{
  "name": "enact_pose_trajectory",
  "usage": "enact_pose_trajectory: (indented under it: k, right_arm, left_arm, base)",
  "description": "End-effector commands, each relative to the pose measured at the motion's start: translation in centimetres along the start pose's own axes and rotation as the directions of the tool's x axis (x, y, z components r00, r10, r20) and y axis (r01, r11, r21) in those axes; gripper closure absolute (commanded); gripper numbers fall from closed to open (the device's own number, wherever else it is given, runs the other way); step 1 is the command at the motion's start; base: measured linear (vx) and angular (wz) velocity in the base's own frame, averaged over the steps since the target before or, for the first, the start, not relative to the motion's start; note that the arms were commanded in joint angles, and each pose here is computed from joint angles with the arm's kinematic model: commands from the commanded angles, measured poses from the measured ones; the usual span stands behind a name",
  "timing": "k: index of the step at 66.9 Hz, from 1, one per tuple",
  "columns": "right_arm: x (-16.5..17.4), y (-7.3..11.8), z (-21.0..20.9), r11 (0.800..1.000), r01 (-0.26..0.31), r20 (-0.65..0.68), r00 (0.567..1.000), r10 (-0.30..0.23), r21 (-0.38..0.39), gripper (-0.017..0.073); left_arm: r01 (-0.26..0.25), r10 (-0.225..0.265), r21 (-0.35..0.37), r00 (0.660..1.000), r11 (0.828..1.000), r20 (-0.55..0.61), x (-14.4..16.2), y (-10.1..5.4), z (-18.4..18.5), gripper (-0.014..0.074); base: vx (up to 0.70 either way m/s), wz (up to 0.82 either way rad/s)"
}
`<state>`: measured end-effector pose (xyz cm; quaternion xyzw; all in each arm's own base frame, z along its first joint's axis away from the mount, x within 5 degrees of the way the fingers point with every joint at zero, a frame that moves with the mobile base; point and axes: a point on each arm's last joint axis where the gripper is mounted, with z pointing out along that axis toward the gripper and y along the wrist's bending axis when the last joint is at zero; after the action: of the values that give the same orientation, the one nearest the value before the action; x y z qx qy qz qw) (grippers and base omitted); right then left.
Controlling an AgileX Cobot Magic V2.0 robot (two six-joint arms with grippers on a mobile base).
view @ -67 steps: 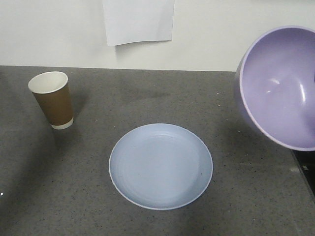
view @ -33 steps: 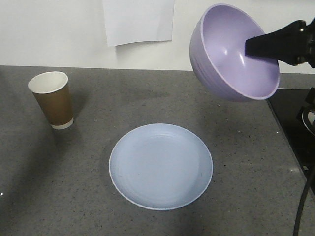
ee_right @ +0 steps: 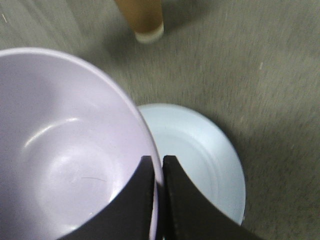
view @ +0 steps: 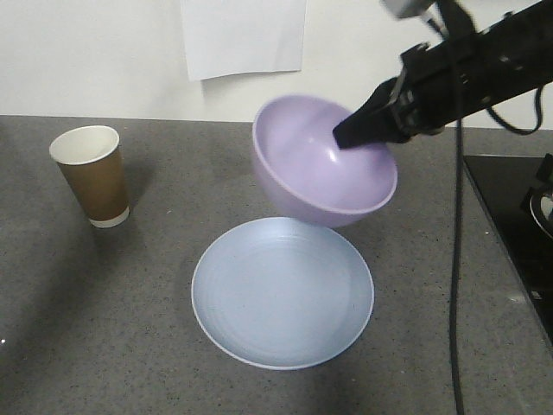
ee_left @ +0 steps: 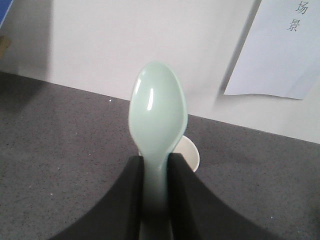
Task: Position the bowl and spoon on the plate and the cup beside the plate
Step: 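Swing the lilac bowl with the right gripper over the plate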
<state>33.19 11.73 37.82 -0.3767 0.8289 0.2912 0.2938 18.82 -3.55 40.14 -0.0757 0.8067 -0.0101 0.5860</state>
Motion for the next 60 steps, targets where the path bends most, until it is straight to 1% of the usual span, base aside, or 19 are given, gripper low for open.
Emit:
enact_pose_trajectory:
  k: [1,6,12,16,28,31,37,44,60]
  right_arm:
    - [-0.8,0.4,1.3,0.999,0.013,-0.016,1.0,-0.012,0.04,0.0564]
    - [-0.6,-0.1,3.7,1.0,0.009,-0.063,0.998,-0.007,0.03,0.0564]
    - [-0.1,-1.0,6.1,0.999,-0.016,-0.11,0.994,0.019,0.03,0.0564]
    - [0.3,-1.3,7.4,0.999,-0.022,-0.139,0.99,0.025,0.024,0.0564]
    - [1.2,-2.4,10.3,0.999,-0.014,-0.206,0.978,0.022,0.042,0.0564]
    - [1.5,-2.6,10.8,0.999,-0.01,-0.226,0.974,0.022,0.053,0.0564]
    - [1.9,-3.1,11.6,0.998,-0.033,-0.244,0.969,0.046,0.057,0.0564]
    - [2.3,-3.6,12.3,0.997,-0.035,-0.26,0.964,0.05,0.063,0.0564]
    - [2.3,-3.7,12.4,0.997,-0.038,-0.261,0.964,0.054,0.065,0.0538]
  left_arm:
    - [-0.013,0.01,0.039,0.998,0.999,0.07,-1.1,-0.2,-0.7,0.06]
    - [-0.013,0.01,0.039,0.998,0.999,0.07,-1.1,-0.2,-0.7,0.06]
    - [-0.013,0.01,0.039,0.998,0.999,0.07,-1.1,-0.2,-0.7,0.06]
    - [-0.013,0.01,0.039,0.998,0.999,0.07,-1.1,-0.2,-0.7,0.06]
    - [-0.013,0.01,0.038,0.998,0.999,0.069,-1.1,-0.2,-0.6,0.06]
    - [-0.013,0.01,0.038,0.998,0.999,0.069,-1.1,-0.2,-0.6,0.06]
    - [-0.013,0.01,0.038,0.998,0.999,0.069,-1.1,-0.2,-0.6,0.06]
    - [-0.013,0.01,0.038,0.998,0.999,0.069,-1.1,-0.2,-0.6,0.06]
    - [-0.013,0.01,0.038,0.998,0.999,0.069,-1.1,-0.2,-0.6,0.06]
  base:
    - [0.0,0.0]
    - [0.0,0.0]
    - [0.0,0.0]
    - [0.0,0.0]
    - [0.0,0.0]
    - [0.0,0.0]
    - [0.0,0.0]
    - [0.0,0.0]
    - [0.0,0.0]
